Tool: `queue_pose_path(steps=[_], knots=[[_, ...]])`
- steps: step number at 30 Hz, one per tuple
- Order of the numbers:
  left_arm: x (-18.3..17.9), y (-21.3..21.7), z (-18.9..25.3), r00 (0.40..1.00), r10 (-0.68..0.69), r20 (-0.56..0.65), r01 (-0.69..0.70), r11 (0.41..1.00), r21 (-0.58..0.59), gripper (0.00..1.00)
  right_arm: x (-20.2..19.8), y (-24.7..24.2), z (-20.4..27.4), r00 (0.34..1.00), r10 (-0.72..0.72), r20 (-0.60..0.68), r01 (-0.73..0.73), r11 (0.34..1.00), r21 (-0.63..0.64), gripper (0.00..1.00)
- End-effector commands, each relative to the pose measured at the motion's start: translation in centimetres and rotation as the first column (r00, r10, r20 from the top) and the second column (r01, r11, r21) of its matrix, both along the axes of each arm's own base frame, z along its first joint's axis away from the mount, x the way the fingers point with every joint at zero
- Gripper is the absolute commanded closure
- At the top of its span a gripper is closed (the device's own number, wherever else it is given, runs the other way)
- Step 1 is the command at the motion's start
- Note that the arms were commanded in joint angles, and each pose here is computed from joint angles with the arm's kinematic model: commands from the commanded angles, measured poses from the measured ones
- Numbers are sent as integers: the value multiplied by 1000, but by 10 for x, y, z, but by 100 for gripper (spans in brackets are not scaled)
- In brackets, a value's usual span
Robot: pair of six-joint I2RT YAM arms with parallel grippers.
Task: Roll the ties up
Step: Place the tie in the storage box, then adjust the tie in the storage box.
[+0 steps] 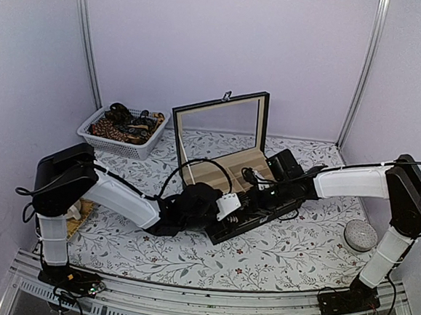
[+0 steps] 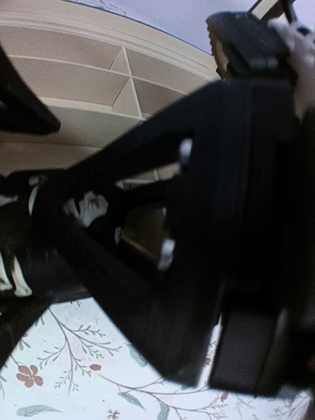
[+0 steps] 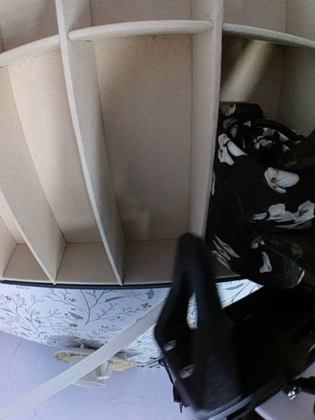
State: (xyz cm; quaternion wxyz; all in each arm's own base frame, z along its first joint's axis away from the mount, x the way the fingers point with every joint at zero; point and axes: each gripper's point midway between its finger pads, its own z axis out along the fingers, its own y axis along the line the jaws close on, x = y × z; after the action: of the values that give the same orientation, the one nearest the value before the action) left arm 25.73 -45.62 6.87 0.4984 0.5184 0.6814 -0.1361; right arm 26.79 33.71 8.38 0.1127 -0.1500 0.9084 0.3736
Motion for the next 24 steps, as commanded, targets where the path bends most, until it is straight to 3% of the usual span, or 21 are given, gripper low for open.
queue_pose_path(steps=[1, 16, 24], knots=[[-21, 19, -40, 995, -48, -90, 60, 988, 139, 0, -11, -9, -34, 998, -3, -64, -3, 996, -91, 74], [-22, 16, 34, 991, -51, -121, 44, 997, -57, 0, -11, -12, -43, 998, -18, -65, 11, 994, -110, 74], [13, 40, 60, 967, 146, -211, -172, 978, -115, 1, -17, -13, -44, 998, -16, -59, 8, 992, -124, 74]])
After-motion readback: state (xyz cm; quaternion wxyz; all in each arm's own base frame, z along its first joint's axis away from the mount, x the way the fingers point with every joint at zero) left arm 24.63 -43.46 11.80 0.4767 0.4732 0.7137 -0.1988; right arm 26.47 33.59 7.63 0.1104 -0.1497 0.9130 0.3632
